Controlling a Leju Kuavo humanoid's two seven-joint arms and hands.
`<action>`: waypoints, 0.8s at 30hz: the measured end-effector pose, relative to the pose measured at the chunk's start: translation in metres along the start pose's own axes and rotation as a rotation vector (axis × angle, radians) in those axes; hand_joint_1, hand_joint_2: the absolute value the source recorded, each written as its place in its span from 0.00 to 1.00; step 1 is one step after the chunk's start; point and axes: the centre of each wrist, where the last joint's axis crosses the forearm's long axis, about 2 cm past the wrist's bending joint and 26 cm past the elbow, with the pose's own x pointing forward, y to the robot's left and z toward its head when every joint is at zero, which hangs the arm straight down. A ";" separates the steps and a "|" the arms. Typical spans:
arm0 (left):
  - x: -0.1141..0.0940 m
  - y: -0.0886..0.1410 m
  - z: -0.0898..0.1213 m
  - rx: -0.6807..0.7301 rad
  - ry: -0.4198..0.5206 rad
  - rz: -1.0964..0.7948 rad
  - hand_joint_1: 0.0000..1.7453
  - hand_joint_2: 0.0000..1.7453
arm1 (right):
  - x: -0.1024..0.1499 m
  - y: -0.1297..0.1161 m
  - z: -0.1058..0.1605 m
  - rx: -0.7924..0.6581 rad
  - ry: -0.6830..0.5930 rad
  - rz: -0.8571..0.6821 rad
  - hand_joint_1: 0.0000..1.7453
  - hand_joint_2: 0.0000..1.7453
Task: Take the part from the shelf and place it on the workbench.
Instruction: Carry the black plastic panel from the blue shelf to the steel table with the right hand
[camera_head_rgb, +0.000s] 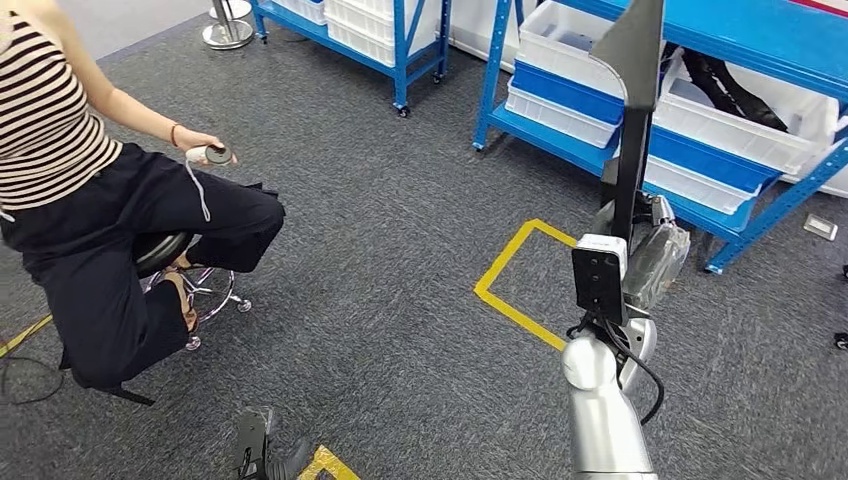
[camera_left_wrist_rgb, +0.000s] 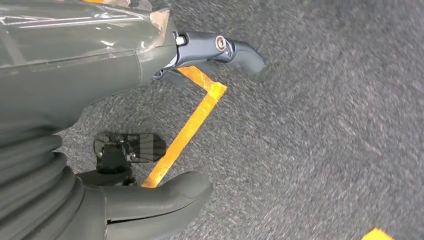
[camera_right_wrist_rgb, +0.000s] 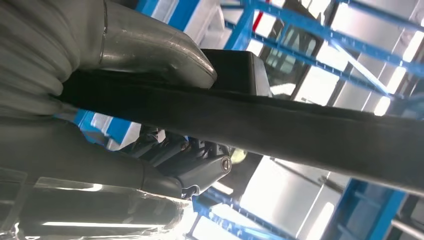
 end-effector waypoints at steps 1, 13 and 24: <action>0.000 0.000 0.000 0.001 -0.001 0.002 0.00 1.00 | -0.001 0.000 0.002 0.001 0.002 -0.004 1.00 1.00; -0.008 0.000 0.006 -0.003 -0.001 0.002 0.00 1.00 | -0.009 -0.010 0.024 -0.007 0.022 -0.058 1.00 1.00; -0.010 0.001 0.007 -0.011 0.001 -0.003 0.00 1.00 | -0.011 -0.019 0.027 -0.018 0.017 -0.049 1.00 1.00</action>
